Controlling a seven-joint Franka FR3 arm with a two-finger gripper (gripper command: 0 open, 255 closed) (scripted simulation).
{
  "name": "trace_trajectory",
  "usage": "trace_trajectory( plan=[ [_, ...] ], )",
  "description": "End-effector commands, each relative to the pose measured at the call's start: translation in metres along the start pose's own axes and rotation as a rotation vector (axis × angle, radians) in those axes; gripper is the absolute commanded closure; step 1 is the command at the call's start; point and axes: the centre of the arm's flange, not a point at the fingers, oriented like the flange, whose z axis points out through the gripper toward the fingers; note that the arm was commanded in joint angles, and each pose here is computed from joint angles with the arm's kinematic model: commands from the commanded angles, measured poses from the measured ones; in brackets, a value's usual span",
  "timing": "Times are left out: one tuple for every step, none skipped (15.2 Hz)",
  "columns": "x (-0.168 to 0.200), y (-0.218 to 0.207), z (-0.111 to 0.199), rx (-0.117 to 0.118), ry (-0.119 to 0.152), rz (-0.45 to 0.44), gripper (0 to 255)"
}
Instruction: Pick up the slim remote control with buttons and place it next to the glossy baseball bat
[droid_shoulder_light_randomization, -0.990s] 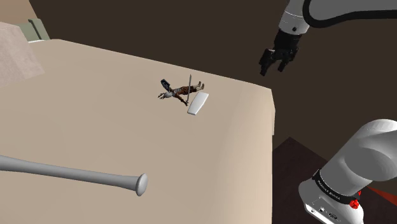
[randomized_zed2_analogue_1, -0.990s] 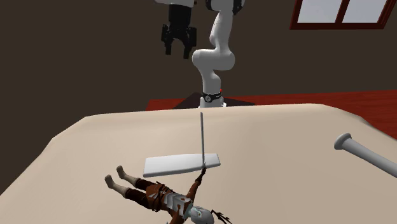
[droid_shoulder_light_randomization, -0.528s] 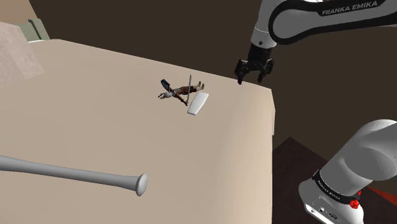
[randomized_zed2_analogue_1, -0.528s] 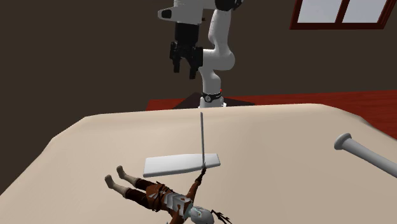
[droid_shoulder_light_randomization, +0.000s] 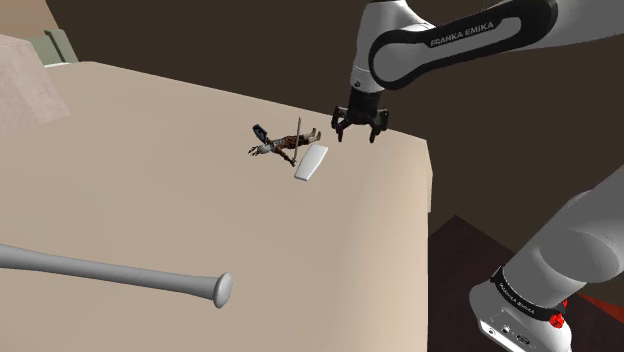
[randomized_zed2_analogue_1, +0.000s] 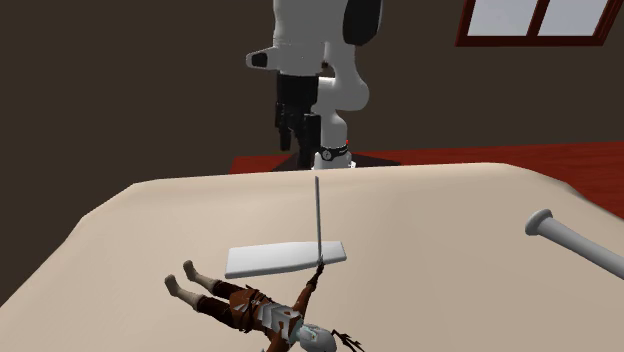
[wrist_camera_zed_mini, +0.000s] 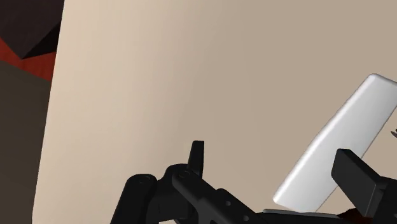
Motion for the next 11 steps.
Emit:
trace_trajectory(
  plan=[
    [0.009,-0.02,0.016,0.001,-0.011,0.058,0],
    [0.014,-0.03,0.023,0.001,-0.016,0.085,0],
    [0.02,-0.04,0.031,0.002,-0.021,0.112,0],
    [0.025,-0.05,0.038,0.002,-0.026,0.139,0],
    [0.031,-0.059,0.046,0.002,-0.031,0.166,0],
    [0.037,-0.069,0.053,0.002,-0.036,0.193,0],
    [0.043,-0.078,0.061,0.003,-0.041,0.22,0],
    [0.049,-0.087,0.068,0.003,-0.046,0.247,0],
    [0.056,-0.096,0.076,0.003,-0.051,0.274,0],
    [0.062,-0.105,0.083,0.003,-0.056,0.301,0],
    [0.069,-0.113,0.091,0.003,-0.061,0.328,0]
  ],
)
